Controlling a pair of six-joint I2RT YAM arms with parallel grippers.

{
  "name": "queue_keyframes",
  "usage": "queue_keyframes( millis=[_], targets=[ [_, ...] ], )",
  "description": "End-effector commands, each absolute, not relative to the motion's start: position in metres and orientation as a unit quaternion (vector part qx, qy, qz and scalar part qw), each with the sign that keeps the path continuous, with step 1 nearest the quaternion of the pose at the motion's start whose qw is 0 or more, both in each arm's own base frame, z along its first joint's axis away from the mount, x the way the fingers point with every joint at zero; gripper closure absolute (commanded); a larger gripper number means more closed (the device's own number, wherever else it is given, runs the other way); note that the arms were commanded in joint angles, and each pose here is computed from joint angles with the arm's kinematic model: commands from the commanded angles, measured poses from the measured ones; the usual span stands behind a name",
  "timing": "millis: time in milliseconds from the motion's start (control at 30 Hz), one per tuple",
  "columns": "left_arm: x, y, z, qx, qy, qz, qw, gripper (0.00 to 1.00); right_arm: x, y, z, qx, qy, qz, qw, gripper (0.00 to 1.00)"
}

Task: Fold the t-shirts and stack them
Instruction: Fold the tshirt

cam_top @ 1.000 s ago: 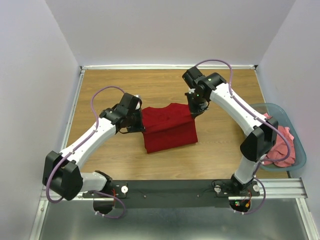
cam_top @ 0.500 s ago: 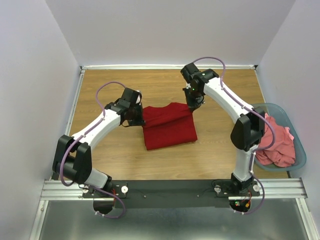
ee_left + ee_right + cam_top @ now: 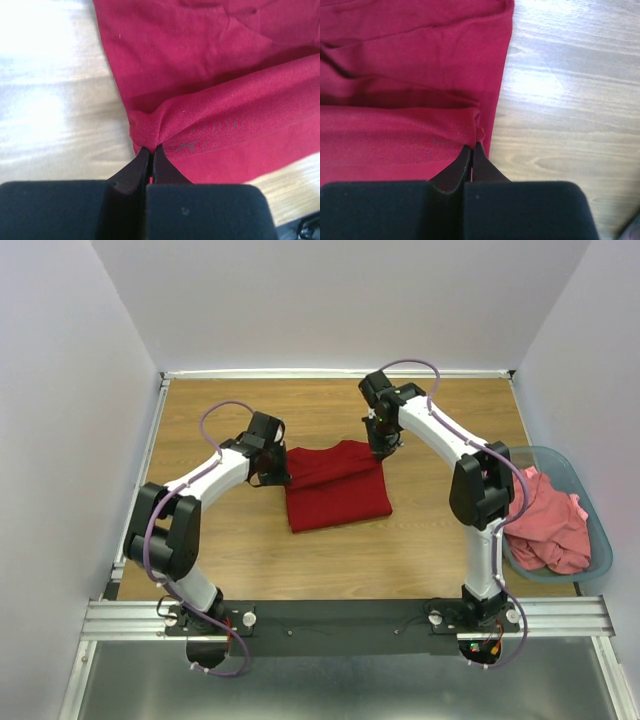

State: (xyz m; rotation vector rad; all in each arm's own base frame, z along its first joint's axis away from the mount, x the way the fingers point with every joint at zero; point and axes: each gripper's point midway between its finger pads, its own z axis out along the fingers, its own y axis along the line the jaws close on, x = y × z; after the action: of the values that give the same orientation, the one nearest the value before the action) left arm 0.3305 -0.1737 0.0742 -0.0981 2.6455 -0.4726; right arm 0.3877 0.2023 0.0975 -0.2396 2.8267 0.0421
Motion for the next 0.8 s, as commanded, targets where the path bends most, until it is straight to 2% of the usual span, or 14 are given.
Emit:
queue_keyframes(
  millis=[0,400,767],
  targets=[
    [0.355,-0.157,0.074,-0.039,0.957,-0.132,0.254,1.0,0.41,0.176,0.079,-0.059,0.983,-0.027,0.173,0.99],
    [0.365,-0.157,0.082,-0.041,0.951,-0.129,0.277,1.0,0.406,0.169,0.067,-0.041,0.983,-0.027,0.174,0.99],
    [0.359,-0.158,0.131,-0.032,0.933,-0.156,0.324,1.0,0.39,0.167,0.118,-0.017,0.976,0.005,0.219,0.99]
  ],
)
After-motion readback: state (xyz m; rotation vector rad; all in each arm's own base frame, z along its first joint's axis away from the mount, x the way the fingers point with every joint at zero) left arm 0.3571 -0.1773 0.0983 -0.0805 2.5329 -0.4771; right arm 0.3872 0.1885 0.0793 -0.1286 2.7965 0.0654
